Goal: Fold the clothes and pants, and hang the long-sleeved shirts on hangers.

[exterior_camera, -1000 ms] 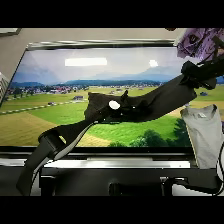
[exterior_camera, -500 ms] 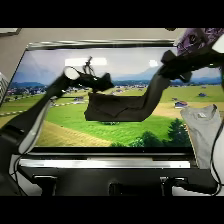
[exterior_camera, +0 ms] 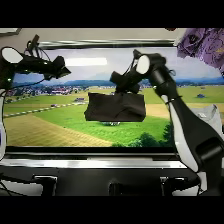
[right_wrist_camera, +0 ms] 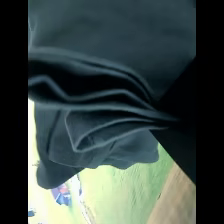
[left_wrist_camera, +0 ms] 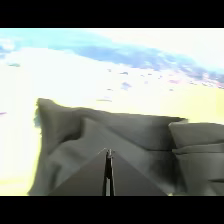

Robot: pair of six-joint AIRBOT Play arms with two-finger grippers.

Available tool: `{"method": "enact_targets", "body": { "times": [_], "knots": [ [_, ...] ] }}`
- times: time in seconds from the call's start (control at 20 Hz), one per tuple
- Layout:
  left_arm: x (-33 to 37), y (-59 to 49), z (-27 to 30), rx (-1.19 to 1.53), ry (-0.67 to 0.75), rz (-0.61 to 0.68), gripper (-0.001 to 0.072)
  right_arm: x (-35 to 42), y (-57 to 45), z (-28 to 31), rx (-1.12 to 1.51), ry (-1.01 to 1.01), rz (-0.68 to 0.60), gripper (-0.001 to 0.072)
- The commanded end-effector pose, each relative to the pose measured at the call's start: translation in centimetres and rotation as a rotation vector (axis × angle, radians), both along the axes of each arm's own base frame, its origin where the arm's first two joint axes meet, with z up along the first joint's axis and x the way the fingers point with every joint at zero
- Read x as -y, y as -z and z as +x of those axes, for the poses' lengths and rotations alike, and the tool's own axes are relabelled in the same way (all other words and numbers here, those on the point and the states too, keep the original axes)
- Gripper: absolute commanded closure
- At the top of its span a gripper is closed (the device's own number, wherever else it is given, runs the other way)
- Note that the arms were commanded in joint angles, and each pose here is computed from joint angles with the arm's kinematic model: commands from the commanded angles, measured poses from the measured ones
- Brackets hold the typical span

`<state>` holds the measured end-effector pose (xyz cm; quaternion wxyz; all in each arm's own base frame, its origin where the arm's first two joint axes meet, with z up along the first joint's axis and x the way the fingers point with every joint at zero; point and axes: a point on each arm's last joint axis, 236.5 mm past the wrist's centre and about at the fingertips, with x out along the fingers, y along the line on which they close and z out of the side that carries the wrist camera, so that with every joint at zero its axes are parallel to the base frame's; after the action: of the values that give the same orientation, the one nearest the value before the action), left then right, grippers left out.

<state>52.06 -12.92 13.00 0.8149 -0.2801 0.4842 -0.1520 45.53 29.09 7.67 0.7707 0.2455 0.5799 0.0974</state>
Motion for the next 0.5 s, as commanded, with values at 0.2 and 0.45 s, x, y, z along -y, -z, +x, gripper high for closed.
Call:
{"method": "enact_targets", "body": {
  "times": [0.2,0.45],
  "knots": [
    [-4.9,-0.4,-1.0,-0.04,-0.055,0.022,0.0687,-8.4,4.8,0.2,-0.03,0.028,0.13,0.0672],
    [-5.4,-0.4,-0.9,-0.039,-0.063,0.024,0.0687,-10.8,6.5,1.1,0.012,0.027,0.165,0.0671]
  ]
}}
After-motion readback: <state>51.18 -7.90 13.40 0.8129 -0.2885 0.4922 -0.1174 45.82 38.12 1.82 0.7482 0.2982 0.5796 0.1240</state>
